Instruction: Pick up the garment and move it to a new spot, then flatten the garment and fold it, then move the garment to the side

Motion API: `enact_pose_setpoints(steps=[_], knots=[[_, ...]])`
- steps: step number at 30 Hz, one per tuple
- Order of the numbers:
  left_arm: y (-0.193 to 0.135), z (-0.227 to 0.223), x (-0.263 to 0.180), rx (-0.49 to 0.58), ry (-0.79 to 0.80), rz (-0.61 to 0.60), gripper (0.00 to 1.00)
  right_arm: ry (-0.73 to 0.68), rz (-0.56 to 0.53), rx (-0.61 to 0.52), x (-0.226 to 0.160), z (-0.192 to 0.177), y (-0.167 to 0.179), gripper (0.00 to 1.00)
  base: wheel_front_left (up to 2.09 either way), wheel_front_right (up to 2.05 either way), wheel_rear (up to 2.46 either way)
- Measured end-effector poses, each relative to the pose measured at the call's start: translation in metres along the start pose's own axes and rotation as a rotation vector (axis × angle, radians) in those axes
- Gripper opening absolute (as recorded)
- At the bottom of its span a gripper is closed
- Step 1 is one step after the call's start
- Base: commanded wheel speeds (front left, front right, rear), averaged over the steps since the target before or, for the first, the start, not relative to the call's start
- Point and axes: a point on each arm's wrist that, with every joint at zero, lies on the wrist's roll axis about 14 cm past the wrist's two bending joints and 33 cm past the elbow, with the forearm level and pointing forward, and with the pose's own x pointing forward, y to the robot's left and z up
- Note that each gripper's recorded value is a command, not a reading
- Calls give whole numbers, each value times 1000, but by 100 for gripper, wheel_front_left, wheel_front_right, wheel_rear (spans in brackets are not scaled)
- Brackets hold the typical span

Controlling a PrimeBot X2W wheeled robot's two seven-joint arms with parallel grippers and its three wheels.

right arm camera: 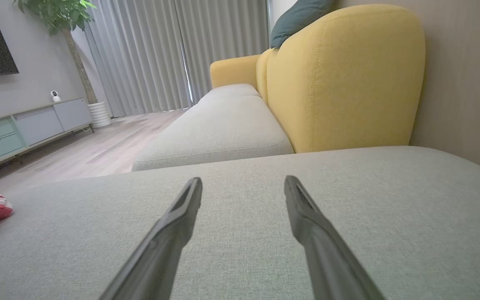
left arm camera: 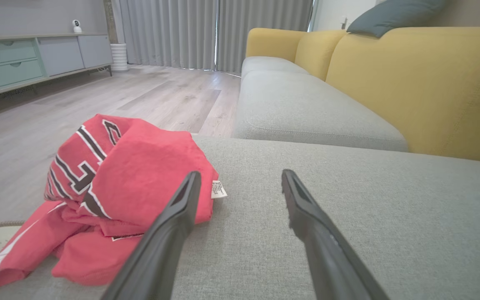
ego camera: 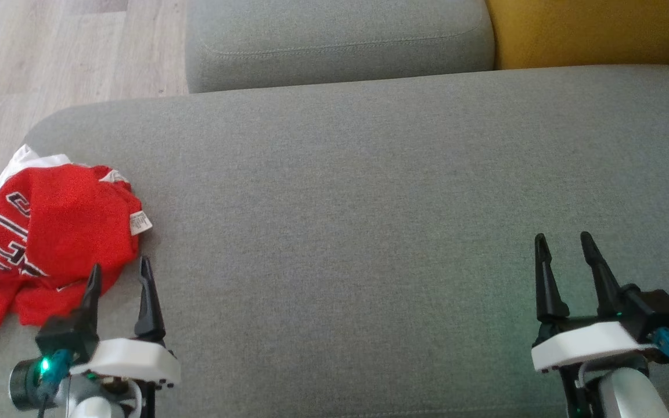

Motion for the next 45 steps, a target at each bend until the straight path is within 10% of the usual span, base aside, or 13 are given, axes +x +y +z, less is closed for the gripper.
enact_pose_setpoints(steps=[25,45], knots=[[3,2,-2,44,-13,7,100,-23,9,-2,4,4,2,100,0,0,0],[96,22,-67,61,-67,301,100,4,375,20,39,-5,128,100,0,0,0]])
